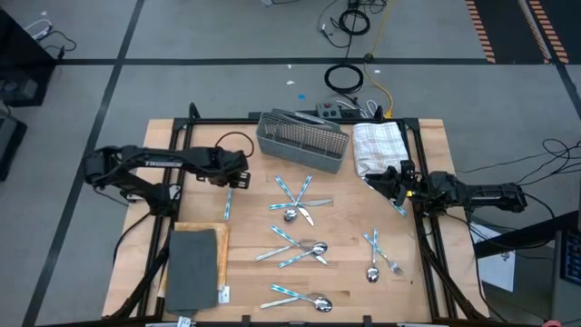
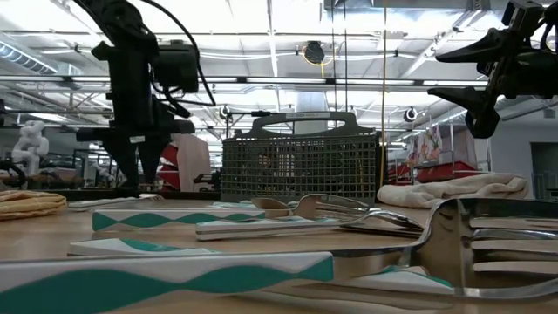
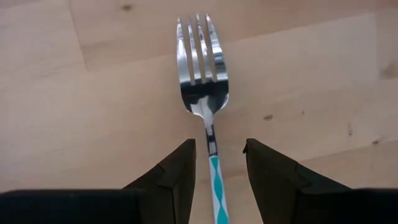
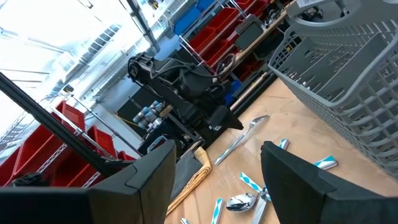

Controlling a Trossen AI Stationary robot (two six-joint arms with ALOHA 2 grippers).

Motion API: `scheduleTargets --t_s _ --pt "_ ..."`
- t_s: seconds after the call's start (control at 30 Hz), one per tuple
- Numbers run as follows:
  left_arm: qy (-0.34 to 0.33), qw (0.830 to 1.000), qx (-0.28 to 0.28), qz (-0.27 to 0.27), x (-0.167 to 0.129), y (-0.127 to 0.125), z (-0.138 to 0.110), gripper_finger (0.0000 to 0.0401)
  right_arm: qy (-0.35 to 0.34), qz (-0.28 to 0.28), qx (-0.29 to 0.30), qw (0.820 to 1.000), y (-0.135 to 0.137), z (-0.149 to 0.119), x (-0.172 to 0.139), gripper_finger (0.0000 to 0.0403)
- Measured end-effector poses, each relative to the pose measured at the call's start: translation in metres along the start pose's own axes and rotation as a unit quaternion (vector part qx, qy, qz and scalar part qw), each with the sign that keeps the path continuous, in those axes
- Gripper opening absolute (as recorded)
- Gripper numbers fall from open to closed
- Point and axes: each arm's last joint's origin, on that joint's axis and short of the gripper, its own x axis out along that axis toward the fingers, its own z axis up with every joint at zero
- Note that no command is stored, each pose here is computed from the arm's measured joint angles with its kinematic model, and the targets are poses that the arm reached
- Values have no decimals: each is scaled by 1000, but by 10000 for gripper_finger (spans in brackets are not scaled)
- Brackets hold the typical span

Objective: Sort silverware
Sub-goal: Put the fork into the silverware basket

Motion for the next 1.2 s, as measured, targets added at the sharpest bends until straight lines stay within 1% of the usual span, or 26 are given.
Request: scheduleTargets --t_s 0.27,0.43,0.57,0.63,0.67,0.77,0.8,1.07,1.13,1.2 --pt "10 1000 4 21 14 -3 0 146 0 0 -1 1000 0 0 0 222" --pt "15 1000 3 1 34 -7 -1 146 -1 -2 -2 1000 0 0 0 222" --pt "21 1000 5 20 43 -7 -2 142 -1 -2 -2 1000 0 0 0 222" --pt "19 1000 4 24 43 -6 -2 125 -1 -3 -2 1000 0 0 0 222" --pt "18 999 4 26 43 -6 -2 110 0 -4 -3 1000 -1 0 0 222" --pt "13 999 6 38 44 -4 -2 35 1 -4 -2 1000 -1 0 0 222" --pt "10 999 8 39 44 -4 -2 22 1 -4 -3 1000 -1 0 0 222" --pt "-2 999 12 35 39 -9 -2 14 2 -6 -2 1000 -1 -1 0 222" --pt "-10 1000 15 26 34 -13 -2 14 5 -8 -2 1000 -1 -1 0 222" --pt "-31 999 5 7 29 -18 0 14 9 -13 -5 1000 -2 -2 0 222"
